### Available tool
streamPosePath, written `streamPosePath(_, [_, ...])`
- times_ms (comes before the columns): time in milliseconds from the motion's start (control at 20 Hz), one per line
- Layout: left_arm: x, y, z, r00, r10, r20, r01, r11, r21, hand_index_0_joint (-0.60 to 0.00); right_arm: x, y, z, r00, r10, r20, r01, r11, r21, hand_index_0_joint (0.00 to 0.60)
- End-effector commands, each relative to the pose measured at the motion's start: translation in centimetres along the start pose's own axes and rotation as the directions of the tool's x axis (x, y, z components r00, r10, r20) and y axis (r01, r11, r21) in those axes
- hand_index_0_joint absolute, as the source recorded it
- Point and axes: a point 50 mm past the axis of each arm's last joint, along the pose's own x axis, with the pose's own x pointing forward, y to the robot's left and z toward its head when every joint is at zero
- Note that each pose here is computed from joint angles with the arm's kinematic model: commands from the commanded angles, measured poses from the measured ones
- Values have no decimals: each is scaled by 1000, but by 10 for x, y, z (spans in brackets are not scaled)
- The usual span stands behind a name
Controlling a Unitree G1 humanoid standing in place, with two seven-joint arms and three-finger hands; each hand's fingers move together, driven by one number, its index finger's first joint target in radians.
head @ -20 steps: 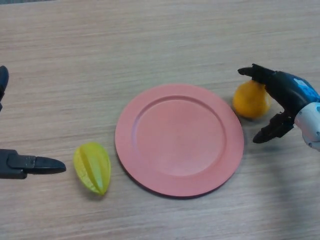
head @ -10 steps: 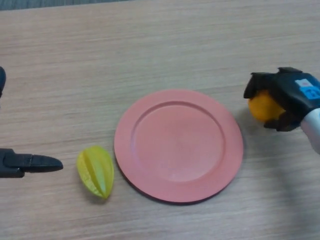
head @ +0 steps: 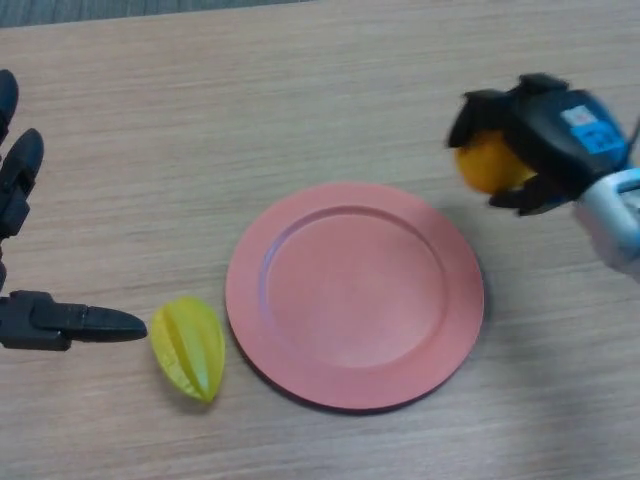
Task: Pick up the yellow pear and place it on the plate
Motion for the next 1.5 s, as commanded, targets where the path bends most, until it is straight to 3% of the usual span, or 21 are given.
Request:
streamPosePath(50, [0, 9, 35, 980, 6, 197, -16, 999, 50, 0, 10, -45, 17, 974, -222, 53, 211, 964, 160, 600])
streamPosePath(100, [0, 9, 35, 981, 4, 193, -14, 999, 47, 0, 9, -40, 27, 976, -208, 60, 187, 950, 249, 600])
streamPosePath(200, [0, 9, 36, 982, -2, 188, -6, 999, 44, 0, 4, -26, 48, 984, -142, 106, 109, 956, 273, 600])
streamPosePath(250, [0, 9, 36, 982, -3, 187, -5, 999, 44, 0, 2, -22, 53, 988, -121, 95, 79, 931, 356, 600])
streamPosePath(300, [1, 10, 36, 983, -3, 186, -6, 999, 44, 0, -1, -16, 66, 992, -94, 84, 40, 869, 493, 600])
streamPosePath(400, [0, 10, 36, 982, 0, 188, -9, 999, 45, 0, -8, -5, 79, 998, -47, 51, 4, 777, 630, 600])
streamPosePath(500, [-2, 11, 36, 983, -1, 182, -8, 999, 50, 0, -12, 7, 81, 997, -33, 65, -14, 788, 615, 600])
streamPosePath(650, [-5, 10, 35, 984, -13, 178, 2, 998, 60, 0, -12, 13, 79, 998, -56, 15, 30, 718, 695, 600])
streamPosePath(850, [-11, 11, 34, 986, -15, 166, 8, 999, 39, 0, -15, 22, 83, 1000, -29, -12, 29, 684, 729, 600])
streamPosePath(900, [-12, 12, 34, 986, -13, 164, 7, 999, 35, 0, -15, 23, 83, 999, -31, -15, 32, 685, 727, 550])
streamPosePath(950, [-12, 12, 35, 986, -12, 165, 6, 999, 37, 0, -15, 23, 83, 999, -27, -18, 31, 687, 726, 450])
streamPosePath(1000, [-12, 12, 35, 986, -11, 167, 4, 999, 45, 0, -16, 24, 83, 1000, -16, -22, 27, 697, 716, 300])
streamPosePath(1050, [-13, 12, 36, 986, -14, 169, 4, 998, 57, 0, -17, 24, 84, 1000, -4, -21, 17, 714, 700, 200])
streamPosePath(1100, [-16, 10, 36, 985, -22, 169, 9, 997, 82, 0, -17, 22, 85, 1000, 12, -18, 3, 751, 661, 49])
streamPosePath(1150, [-18, 9, 37, 985, -32, 169, 15, 995, 101, 0, -17, 20, 87, 1000, 3, -15, 7, 764, 645, 0])
streamPosePath(1200, [-20, 8, 37, 985, -42, 166, 23, 993, 114, 0, -17, 16, 90, 1000, -17, -9, 18, 747, 664, 0])
streamPosePath(1350, [-20, 8, 41, 984, -20, 175, 10, 998, 56, 0, -21, 11, 93, 1000, -10, -6, 11, 751, 660, 0])
streamPosePath(1450, [-21, 6, 43, 984, -28, 178, 18, 998, 61, 0, -22, 0, 96, 998, -58, -6, 47, 730, 682, 0])
streamPosePath(1500, [-22, 5, 44, 984, -40, 171, 28, 997, 69, 0, -27, -7, 97, 999, -47, -7, 39, 726, 687, 0])
